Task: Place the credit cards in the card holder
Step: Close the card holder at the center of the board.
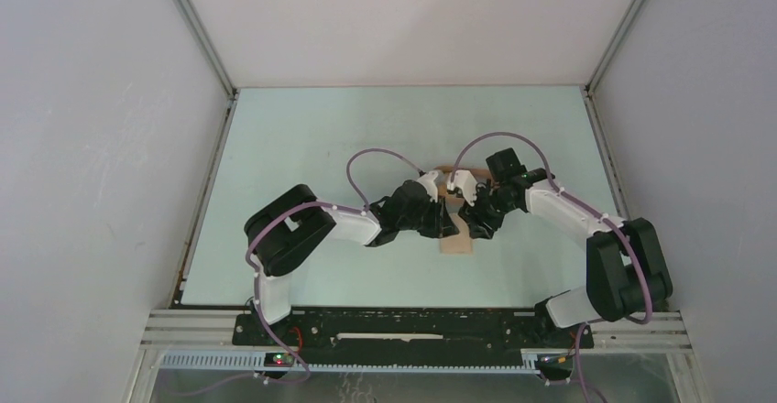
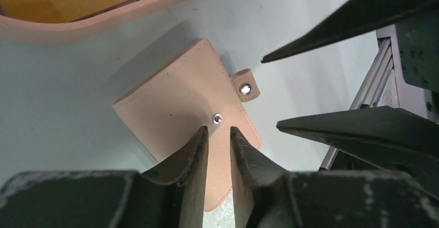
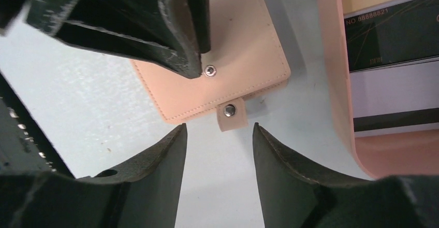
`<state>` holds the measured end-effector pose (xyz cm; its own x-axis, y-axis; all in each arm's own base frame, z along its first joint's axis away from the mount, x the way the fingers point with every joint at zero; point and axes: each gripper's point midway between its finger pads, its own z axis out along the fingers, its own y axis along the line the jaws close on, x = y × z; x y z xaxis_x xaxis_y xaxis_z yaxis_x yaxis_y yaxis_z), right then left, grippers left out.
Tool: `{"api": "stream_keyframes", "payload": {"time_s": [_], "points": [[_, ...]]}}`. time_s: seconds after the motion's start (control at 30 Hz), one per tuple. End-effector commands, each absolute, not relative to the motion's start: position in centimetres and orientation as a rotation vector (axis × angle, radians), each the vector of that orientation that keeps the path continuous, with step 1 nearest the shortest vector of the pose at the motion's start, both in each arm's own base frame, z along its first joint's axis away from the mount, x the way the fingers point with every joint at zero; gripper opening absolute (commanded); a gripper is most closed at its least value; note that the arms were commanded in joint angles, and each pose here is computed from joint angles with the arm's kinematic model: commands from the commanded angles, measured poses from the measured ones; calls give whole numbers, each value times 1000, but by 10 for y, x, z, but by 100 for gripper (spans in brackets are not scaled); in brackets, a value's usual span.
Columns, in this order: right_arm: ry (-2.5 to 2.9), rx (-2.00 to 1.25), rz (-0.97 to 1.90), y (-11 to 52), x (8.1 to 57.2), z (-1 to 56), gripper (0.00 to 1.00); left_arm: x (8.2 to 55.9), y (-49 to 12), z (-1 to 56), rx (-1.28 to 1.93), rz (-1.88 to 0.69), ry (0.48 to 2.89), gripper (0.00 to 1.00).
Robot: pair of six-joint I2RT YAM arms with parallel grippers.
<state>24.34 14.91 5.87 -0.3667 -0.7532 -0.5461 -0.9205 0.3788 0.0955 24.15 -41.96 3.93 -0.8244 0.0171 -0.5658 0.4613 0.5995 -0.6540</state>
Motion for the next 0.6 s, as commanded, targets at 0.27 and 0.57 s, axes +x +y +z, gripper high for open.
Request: {"api": "stream_keyframes", "payload": {"time_s": [0.27,0.57], "points": [[2216,-1548,225,147,272,38,60,240,-414,38,348,-1159,2305,27],[2205,-1386,200,141,286,62,51,238,-413,34,334,-1171,2314,27]]}}
